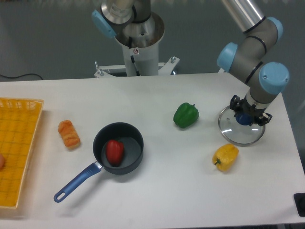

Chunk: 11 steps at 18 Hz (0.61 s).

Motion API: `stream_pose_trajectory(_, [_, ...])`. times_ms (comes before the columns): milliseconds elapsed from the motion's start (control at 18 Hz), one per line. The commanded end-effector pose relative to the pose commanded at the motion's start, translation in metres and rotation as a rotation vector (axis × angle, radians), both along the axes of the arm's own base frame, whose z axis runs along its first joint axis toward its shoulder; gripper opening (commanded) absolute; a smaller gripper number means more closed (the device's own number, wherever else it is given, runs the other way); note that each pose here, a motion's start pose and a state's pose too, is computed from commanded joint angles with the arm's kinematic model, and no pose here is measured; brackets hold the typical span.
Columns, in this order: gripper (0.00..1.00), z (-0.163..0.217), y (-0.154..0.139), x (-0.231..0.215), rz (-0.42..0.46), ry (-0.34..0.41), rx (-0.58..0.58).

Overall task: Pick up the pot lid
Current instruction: 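Lift the glass lid by its knob and carry it toward the green pepper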

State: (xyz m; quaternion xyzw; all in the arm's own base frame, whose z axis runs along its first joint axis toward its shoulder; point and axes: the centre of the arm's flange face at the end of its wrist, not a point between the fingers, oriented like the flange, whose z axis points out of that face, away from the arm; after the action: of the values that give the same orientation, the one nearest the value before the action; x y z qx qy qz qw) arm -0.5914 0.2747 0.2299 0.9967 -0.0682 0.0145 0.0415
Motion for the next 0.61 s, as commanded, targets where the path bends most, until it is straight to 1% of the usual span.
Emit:
stream_pose_trajectory(444, [0.56, 0.05, -0.002, 0.011, -0.002, -0.054, -0.013])
stream_pose_trajectory(611, [0.56, 0.066, -0.003, 0.018, -0.001, -0.057, -0.011])
